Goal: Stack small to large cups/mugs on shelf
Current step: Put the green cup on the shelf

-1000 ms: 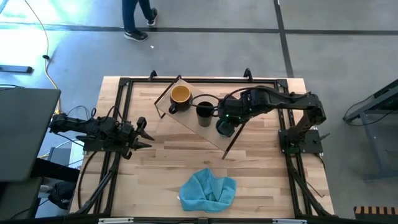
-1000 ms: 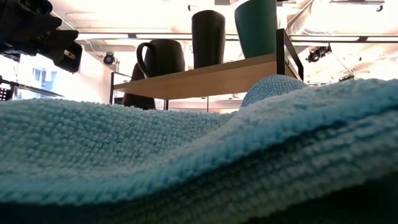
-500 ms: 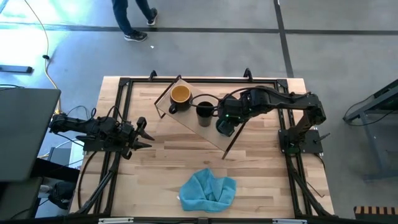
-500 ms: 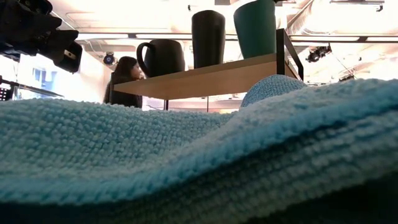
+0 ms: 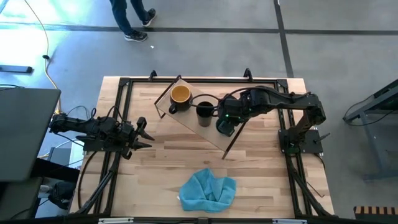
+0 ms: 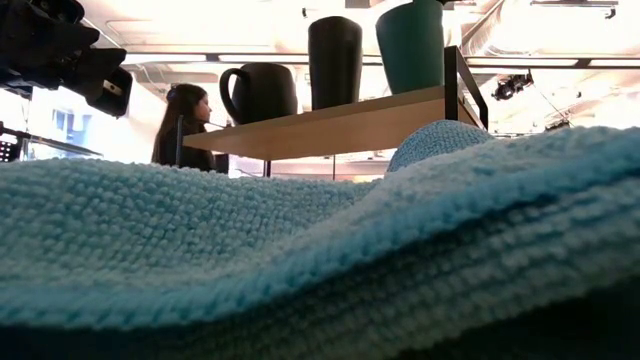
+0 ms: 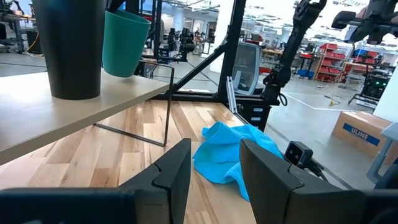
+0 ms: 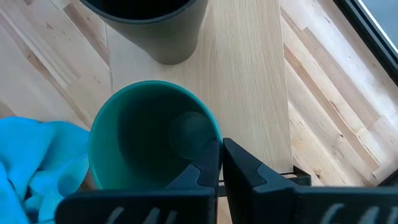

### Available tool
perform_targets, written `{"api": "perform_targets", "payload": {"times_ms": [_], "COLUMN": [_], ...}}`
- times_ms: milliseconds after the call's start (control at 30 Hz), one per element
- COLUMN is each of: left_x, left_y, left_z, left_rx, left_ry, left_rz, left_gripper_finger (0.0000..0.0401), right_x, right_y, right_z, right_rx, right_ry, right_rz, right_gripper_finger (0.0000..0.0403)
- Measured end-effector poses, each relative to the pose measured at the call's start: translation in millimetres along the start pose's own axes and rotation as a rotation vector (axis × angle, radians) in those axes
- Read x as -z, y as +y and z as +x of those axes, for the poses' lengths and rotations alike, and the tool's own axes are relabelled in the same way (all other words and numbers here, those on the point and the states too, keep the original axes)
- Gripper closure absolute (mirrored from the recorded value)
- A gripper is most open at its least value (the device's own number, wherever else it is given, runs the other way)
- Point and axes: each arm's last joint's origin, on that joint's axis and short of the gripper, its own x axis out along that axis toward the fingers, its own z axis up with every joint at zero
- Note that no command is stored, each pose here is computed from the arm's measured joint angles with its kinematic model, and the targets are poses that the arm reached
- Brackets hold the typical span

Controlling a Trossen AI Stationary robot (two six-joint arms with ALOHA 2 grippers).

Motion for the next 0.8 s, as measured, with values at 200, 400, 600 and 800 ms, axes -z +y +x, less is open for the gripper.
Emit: {"api": "perform_targets", "payload": {"times_ms": [200, 400, 600, 800], "left_x": [0.0, 0.0, 0.0, 0.0], "left_y": [0.0, 0.0, 0.0, 0.0], "left_z": [0.0, 0.0, 0.0, 0.0], "left_rx": [0.0, 0.0, 0.0, 0.0], "left_ry": [0.0, 0.0, 0.0, 0.001], "left_rz": [0.0, 0.0, -0.007, -0.007], "left_gripper_finger": [0.0277, 0.0277, 0.0277, 0.0277], "right_x": [-1.0, 0.8, -0.4, 4.8], "right_y": [0.5, 3.4, 7.4, -0.8], "right_z": [0.0, 12.5, 20.4, 10.9], "right_rx": [-0.001, 0.006, -0.034, -0.027], "right_ry": [-0.014, 0.014, -0.009, -0.004], "right_rz": [0.002, -0.001, -0.01, -0.004], "right_gripper_finger": [0.0403, 0.0403, 0.0403, 0.0403]}}
